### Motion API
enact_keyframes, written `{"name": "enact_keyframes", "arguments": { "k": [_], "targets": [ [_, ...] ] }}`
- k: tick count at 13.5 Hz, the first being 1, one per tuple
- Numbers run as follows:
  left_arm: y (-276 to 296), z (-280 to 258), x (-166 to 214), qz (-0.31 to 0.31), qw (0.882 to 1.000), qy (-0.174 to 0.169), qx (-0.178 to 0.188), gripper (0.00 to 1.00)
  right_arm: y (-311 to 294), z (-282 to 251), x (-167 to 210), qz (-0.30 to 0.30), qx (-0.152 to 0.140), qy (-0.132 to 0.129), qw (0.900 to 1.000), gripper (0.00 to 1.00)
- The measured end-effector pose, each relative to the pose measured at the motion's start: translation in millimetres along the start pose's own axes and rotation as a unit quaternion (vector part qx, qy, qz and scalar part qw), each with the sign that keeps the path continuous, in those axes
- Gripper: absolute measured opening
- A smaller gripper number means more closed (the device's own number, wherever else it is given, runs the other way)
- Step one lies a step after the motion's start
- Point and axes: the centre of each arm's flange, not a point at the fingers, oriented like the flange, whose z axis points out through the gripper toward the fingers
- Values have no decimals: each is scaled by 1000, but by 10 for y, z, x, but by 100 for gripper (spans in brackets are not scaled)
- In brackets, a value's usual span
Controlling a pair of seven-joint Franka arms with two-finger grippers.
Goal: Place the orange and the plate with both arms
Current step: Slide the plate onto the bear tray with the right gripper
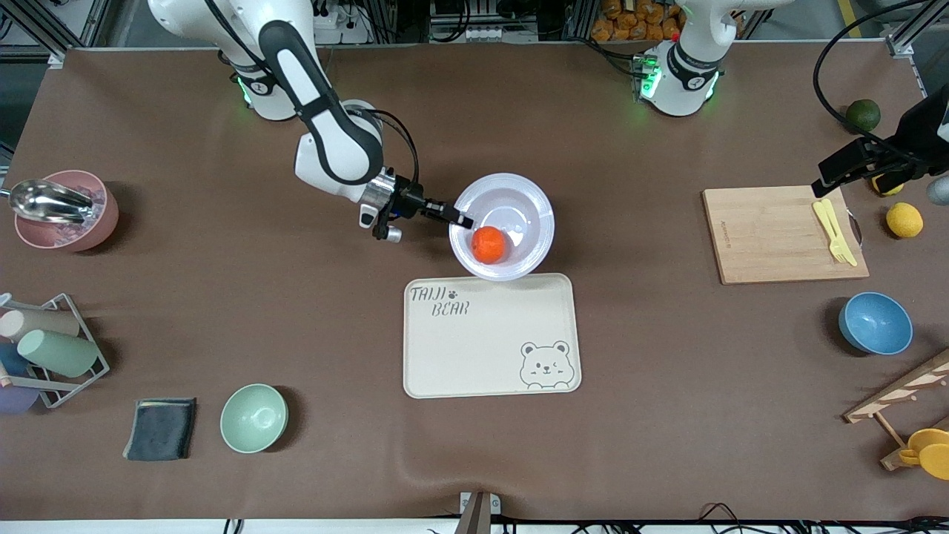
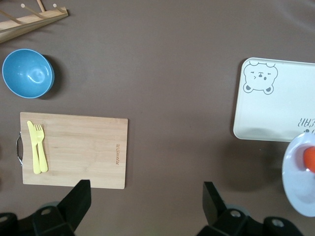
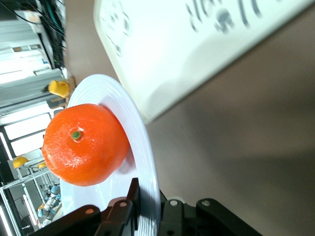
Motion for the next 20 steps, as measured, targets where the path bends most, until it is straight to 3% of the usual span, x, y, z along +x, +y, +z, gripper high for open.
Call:
{"name": "enact_keyframes", "arguments": {
  "k": [4,10,19,20],
  "targets": [
    [-20,46,4,-2,1000,-5,-1,100,-201,-61,454,-21,9,37,999,10],
    [-29,87,17,8,1000,-6,-1,100,-174,410,943,-46,-26,85,995,10],
    [-51,185,19,6,1000,-16,0,100,23,754,1195,-61,-54,108,991,10],
    [-52,197,18,6,1000,-17,0,100,38,757,1212,-62,-56,109,991,16]
  ]
}}
